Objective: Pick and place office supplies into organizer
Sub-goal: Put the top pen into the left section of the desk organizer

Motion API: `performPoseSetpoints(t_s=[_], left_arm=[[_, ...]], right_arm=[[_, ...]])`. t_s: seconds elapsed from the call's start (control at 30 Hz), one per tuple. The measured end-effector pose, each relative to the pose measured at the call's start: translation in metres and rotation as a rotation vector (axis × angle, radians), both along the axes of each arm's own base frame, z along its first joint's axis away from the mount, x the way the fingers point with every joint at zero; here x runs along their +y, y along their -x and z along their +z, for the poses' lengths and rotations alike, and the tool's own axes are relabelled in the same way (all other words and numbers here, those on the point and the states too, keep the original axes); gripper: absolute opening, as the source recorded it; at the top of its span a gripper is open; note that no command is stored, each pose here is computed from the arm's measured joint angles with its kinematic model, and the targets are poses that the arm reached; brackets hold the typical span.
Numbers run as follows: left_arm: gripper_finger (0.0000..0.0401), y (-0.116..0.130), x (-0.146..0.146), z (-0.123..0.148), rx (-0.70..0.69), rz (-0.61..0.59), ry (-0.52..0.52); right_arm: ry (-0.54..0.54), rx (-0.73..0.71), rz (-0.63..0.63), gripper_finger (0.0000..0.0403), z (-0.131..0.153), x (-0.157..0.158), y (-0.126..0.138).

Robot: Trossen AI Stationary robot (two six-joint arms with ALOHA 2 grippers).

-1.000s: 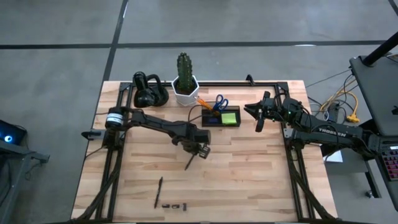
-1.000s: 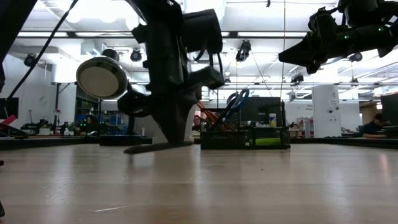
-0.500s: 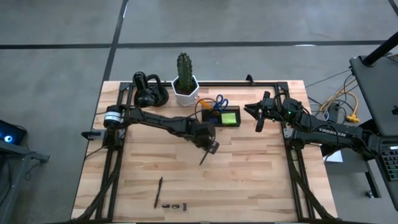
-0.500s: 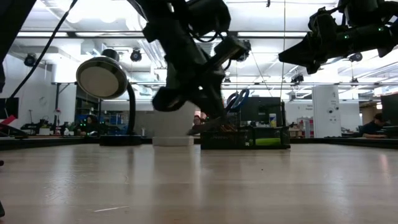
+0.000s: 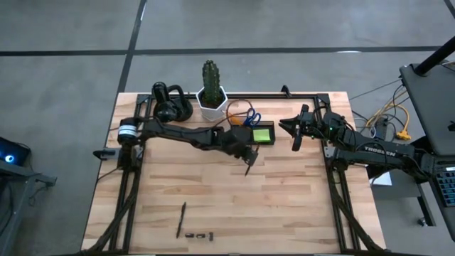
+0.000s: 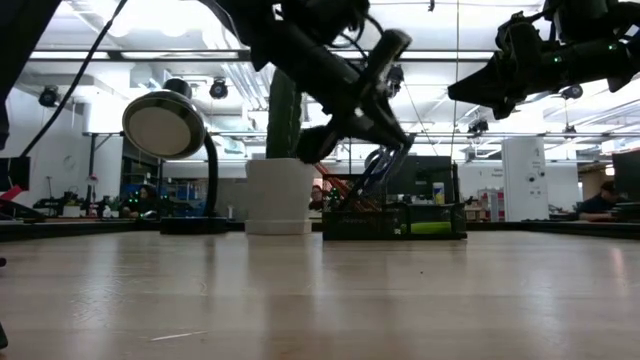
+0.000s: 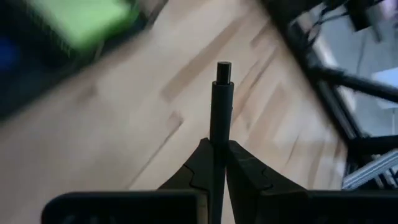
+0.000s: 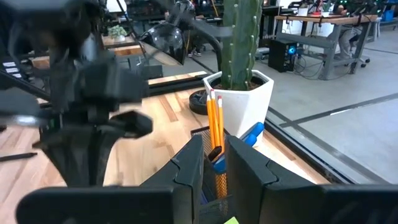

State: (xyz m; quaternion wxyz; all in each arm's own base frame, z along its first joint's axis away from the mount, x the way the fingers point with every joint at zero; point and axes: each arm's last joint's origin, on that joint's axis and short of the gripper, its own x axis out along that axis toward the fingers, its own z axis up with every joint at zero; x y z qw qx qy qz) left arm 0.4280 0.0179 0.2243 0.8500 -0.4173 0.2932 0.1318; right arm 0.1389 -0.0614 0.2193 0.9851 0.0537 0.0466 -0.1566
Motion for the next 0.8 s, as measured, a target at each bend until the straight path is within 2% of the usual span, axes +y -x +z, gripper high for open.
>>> performPoseSetpoints(t_s=[0.43, 0.6, 0.8], left_arm=[[0.0008, 0.021, 0.029, 0.060, -0.121, 0.085, -0.415], [0.0008, 0.025, 0.039, 0.074, -0.086, 0.088, -0.647], [0.0008, 0.027, 0.052, 0.081, -0.031, 0.098, -0.800]], right_arm=[[0.001, 0.003, 0.000, 0.0057, 0.000, 0.000, 0.000], [0.000, 0.002, 0.000, 0.0057, 0.000, 0.000, 0.000], [-0.003, 0.004, 0.000, 0.0057, 0.000, 0.000, 0.000]])
